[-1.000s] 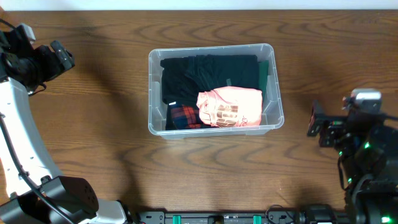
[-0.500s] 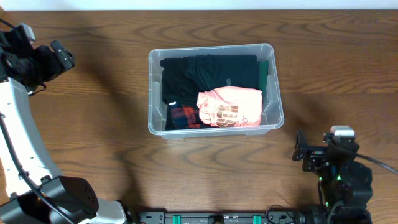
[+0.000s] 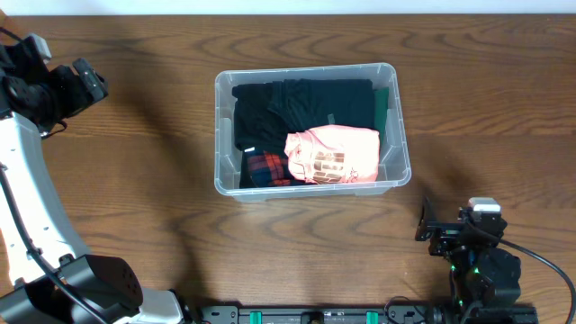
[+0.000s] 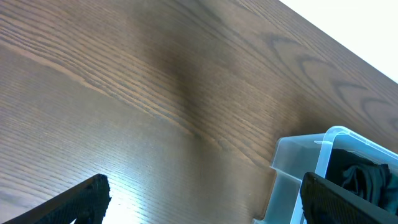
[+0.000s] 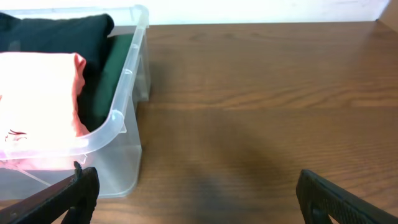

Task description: Pack container

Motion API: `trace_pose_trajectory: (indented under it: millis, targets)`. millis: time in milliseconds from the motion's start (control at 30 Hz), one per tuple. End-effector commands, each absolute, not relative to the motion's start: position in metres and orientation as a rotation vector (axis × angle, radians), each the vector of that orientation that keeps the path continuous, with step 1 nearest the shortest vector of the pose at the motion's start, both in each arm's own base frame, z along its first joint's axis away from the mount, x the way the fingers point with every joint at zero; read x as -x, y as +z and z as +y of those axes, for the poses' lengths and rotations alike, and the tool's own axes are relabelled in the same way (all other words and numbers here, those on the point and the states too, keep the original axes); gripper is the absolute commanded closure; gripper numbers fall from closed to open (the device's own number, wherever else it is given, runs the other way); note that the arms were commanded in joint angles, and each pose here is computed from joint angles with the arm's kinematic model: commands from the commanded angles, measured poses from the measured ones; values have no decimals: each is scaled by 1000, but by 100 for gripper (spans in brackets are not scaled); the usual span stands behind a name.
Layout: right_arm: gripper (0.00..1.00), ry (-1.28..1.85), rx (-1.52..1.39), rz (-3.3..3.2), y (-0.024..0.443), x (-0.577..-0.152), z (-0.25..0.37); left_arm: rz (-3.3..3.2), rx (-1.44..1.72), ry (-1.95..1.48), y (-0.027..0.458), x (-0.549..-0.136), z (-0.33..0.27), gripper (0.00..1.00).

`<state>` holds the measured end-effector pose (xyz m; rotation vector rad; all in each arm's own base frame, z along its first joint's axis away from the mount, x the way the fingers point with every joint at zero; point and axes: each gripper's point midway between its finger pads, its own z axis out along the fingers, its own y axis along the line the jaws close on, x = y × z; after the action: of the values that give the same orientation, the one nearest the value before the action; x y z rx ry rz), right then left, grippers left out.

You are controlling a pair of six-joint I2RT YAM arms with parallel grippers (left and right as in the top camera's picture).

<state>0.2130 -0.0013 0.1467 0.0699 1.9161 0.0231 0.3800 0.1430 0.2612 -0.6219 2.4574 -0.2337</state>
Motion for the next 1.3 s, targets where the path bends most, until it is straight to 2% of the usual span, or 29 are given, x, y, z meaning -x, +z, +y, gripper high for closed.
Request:
trace_pose_trajectory:
  millis: [0, 367, 1267]
  targets:
    - [1, 34, -90, 1920, 141, -214, -2, 2457, 635, -233, 260, -379, 144, 2]
    - [1, 30, -90, 1977, 111, -216, -2, 2457, 635, -233, 260, -379, 144, 2]
    - [1, 30, -90, 1974, 112, -216, -2, 2457, 635, -233, 260, -379, 144, 2]
